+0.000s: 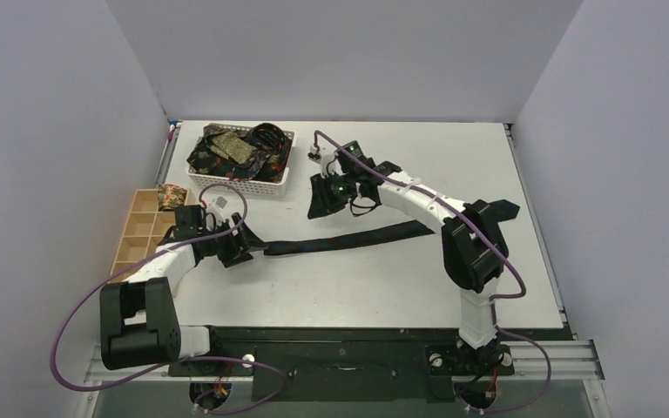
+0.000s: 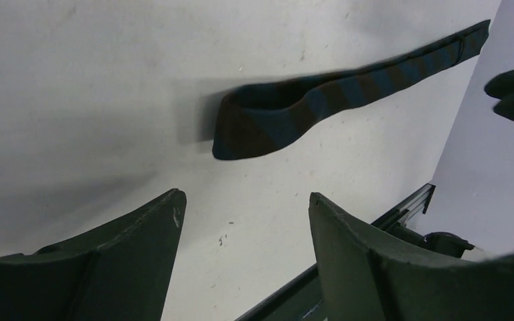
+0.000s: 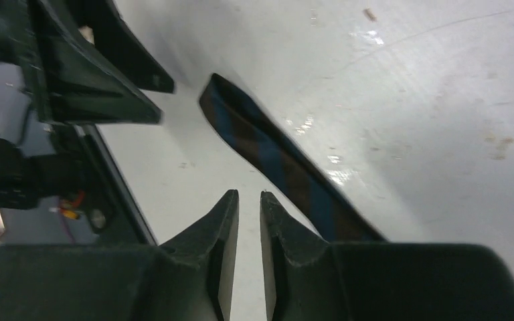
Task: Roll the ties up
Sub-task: Flatten out the tie at the center of the board, then roll the tie at the center of the board.
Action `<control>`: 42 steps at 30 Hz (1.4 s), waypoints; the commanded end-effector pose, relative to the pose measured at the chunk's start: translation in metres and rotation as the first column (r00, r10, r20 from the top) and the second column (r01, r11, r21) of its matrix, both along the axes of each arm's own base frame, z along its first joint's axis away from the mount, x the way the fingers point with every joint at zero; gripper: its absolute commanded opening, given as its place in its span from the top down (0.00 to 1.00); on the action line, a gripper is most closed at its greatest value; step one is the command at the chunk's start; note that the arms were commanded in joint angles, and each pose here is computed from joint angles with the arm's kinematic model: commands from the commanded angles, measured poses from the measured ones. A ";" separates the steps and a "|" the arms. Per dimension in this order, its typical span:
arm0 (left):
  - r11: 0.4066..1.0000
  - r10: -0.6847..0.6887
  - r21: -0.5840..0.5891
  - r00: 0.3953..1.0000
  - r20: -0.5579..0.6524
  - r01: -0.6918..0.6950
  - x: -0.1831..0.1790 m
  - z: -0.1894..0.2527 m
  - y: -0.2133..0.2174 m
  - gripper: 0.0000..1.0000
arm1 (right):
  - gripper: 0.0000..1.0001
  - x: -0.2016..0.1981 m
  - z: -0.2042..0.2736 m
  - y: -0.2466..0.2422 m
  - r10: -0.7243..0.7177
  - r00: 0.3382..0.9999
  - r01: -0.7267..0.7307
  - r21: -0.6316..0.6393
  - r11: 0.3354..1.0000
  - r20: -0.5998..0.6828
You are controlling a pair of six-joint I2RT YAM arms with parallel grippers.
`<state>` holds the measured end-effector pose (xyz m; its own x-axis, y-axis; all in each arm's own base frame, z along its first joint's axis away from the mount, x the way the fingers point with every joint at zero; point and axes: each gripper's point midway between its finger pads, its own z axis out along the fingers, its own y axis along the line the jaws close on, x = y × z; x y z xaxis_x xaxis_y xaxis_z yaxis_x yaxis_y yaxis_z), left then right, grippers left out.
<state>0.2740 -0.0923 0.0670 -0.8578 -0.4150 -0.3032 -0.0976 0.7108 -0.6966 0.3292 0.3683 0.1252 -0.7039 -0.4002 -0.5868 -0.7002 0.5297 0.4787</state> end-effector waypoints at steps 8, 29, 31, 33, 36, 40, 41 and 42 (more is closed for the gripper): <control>0.998 0.049 -0.046 0.998 0.046 -0.047 0.013 -0.012 -0.002 0.40 | 1.00 -0.042 -0.027 0.076 -0.087 0.955 0.123 0.111 0.986 -0.284; 0.988 -0.065 -0.133 0.994 0.083 0.076 0.026 -0.020 -0.034 0.63 | 1.00 -0.025 -0.110 0.052 -0.214 0.936 0.184 -0.128 0.975 -0.279; 0.983 -0.084 -0.152 0.987 0.135 0.104 0.033 -0.002 -0.043 0.70 | 1.00 -0.026 -0.116 0.049 -0.210 0.941 0.174 -0.152 0.973 -0.266; 0.976 -0.103 -0.172 0.978 0.183 0.135 0.036 0.015 -0.058 0.78 | 1.00 -0.025 -0.120 0.045 -0.213 0.943 0.173 -0.174 0.970 -0.254; 0.966 -0.129 -0.189 0.964 0.232 0.175 0.038 0.036 -0.079 0.88 | 1.00 -0.024 -0.129 0.040 -0.221 0.946 0.173 -0.205 0.963 -0.238; 0.939 -0.182 -0.230 0.936 0.302 0.257 0.037 0.062 -0.118 0.94 | 1.00 -0.024 -0.137 0.037 -0.222 0.947 0.169 -0.228 0.959 -0.231; 0.934 -0.186 -0.232 0.926 0.330 0.270 0.041 0.067 -0.123 0.95 | 1.00 -0.024 -0.137 0.037 -0.220 0.948 0.167 -0.228 0.959 -0.231; 0.930 -0.198 -0.234 0.922 0.332 0.284 0.040 0.069 -0.129 0.96 | 1.00 -0.024 -0.137 0.038 -0.220 0.948 0.168 -0.227 0.959 -0.230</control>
